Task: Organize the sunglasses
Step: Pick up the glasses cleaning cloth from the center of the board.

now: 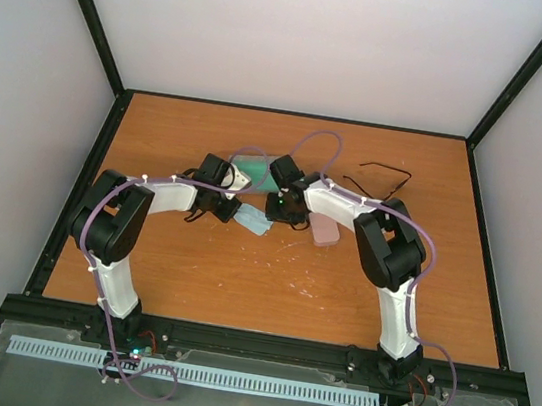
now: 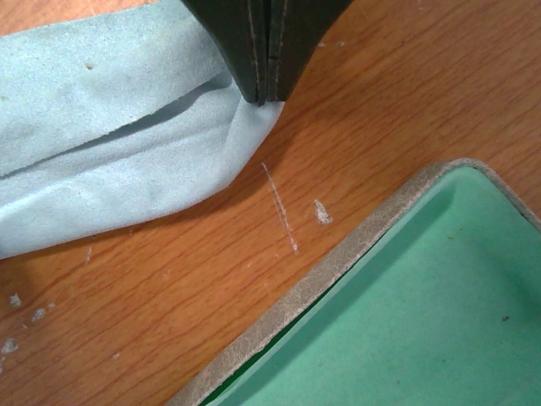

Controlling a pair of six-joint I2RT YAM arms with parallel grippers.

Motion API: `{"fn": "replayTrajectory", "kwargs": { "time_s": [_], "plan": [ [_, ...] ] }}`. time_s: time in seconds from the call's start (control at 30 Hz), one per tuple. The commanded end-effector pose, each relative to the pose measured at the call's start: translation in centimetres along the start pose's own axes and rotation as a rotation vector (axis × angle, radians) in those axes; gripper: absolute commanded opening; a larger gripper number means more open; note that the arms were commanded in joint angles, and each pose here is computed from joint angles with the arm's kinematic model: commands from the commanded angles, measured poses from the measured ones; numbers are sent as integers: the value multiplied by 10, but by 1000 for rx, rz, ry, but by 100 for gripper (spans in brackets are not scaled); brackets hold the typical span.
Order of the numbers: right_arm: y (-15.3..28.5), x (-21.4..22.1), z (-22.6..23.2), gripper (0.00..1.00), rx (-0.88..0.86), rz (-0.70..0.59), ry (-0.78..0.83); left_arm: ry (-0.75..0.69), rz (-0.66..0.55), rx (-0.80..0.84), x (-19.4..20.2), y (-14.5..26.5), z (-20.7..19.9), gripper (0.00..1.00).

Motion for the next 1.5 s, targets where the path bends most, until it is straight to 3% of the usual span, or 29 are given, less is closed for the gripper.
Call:
{"fn": "replayTrajectory", "kwargs": {
  "time_s": [0.0,0.37,0.63,0.73,1.47],
  "plan": [
    [-6,0,7,37,16,17,12,37,90,-1,17,-7,2,0],
    [-19,9,14,27,38,77,22,34,73,-9,17,-3,2,1],
    [-29,13,12,3,53,114,24,30,63,-13,17,-2,2,0],
    [-29,12,12,3,59,104,30,28,57,-11,17,0,2,1],
    [36,-19,12,3,-79,-301,117,-37,-155,4,-28,43,-6,1]
  ]
}}
Point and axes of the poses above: each gripper's point midway between its finger pads, its own y axis back along the fingers, its own z axis along the line the jaws close on, x = y × z, the point moved 10 cm from there along y, back along the fingers, and after that the axes turned 10 degrees about y, right-handed, at the moved point
